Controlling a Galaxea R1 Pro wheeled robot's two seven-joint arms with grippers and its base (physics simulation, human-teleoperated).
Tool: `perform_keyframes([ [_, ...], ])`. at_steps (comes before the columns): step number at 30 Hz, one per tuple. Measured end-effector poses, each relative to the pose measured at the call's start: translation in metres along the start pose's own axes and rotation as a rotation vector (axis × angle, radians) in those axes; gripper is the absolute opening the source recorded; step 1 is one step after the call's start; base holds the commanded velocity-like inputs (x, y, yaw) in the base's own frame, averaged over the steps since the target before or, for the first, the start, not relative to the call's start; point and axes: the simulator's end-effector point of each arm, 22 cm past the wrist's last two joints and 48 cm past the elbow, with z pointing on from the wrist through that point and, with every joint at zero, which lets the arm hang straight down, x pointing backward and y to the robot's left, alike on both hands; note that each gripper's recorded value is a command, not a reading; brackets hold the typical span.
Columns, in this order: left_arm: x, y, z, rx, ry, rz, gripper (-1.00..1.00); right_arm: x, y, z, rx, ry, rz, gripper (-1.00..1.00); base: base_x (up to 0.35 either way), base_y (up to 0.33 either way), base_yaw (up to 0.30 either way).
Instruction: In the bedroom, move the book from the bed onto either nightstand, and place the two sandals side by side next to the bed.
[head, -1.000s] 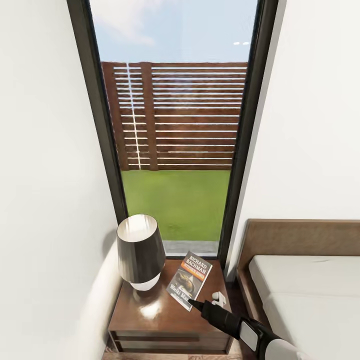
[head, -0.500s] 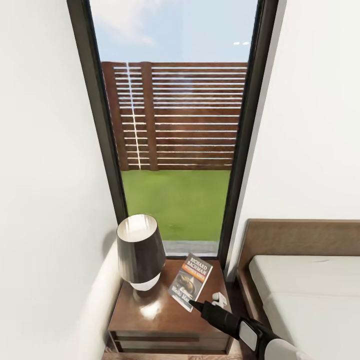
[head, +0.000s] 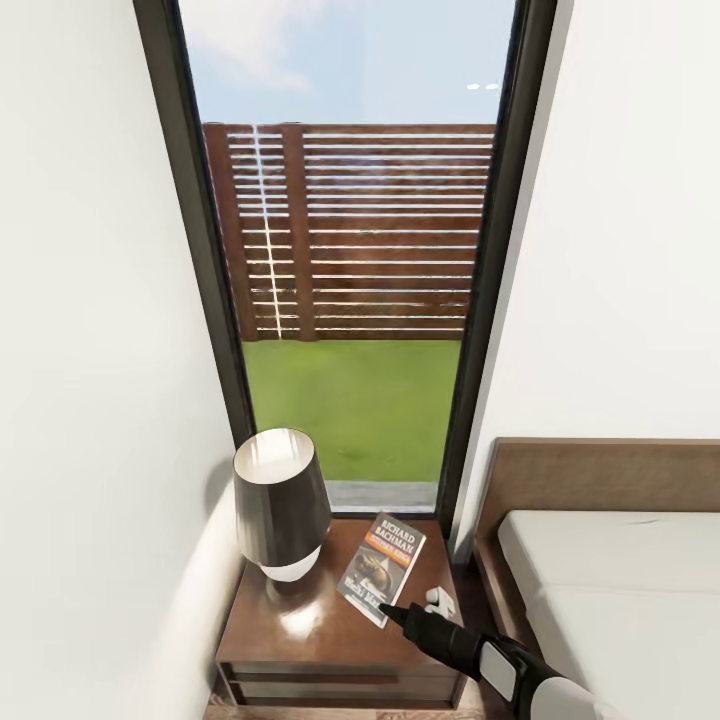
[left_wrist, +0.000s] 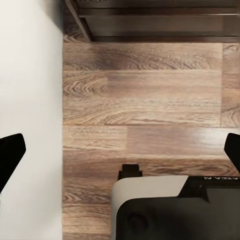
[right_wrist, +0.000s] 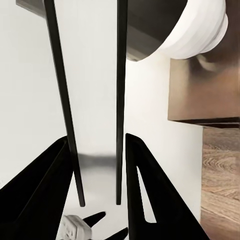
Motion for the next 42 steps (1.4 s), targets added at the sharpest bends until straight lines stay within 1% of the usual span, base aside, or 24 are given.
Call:
perform_keyframes([
  [3,0.0,-0.002,0.002,0.004,0.0,0.022,1.0,0.0,-0.002,0.002,0.001,0.002,0.003,-1.0,0.0,0.0,0.0],
  [4,0.0,-0.003,0.003,0.007,0.0,0.031,1.0,0.001,-0.002,0.003,0.002,0.005,0.009,-1.0,0.0,0.0,0.0],
  [8,0.0,-0.004,0.006,0.009,0.001,0.042,1.0,0.0,-0.006,0.005,0.012,0.009,0.043,-1.0,0.0,0.0,0.0],
  [9,0.0,-0.004,0.007,0.009,0.001,0.042,1.0,0.0,-0.007,0.006,0.012,0.009,0.043,-1.0,0.0,0.0,0.0],
  [14,-0.001,-0.005,0.011,0.01,0.0,0.047,1.0,-0.008,-0.013,0.009,0.034,-0.003,0.08,-1.0,0.0,0.0,0.0],
  [20,-0.001,-0.005,0.017,0.01,0.0,0.049,1.0,-0.023,-0.019,0.015,0.07,-0.015,0.083,-1.0,0.0,0.0,0.0],
  [23,-0.001,-0.005,0.019,0.01,0.0,0.049,1.0,-0.025,-0.022,0.018,0.085,-0.006,0.089,-1.0,0.0,0.0,0.0],
  [29,-0.001,-0.006,0.025,0.011,-0.001,0.049,1.0,-0.032,-0.021,0.023,0.092,0.028,0.143,-1.0,0.0,0.0,0.0],
  [34,-0.001,-0.007,0.03,0.011,-0.001,0.049,1.0,-0.036,-0.022,0.026,0.095,0.036,0.152,-1.0,0.0,0.0,0.0],
  [42,-0.001,-0.007,0.038,0.011,-0.003,0.049,1.0,-0.038,-0.035,0.031,0.139,0.045,0.163,-1.0,0.0,0.0,0.0],
])
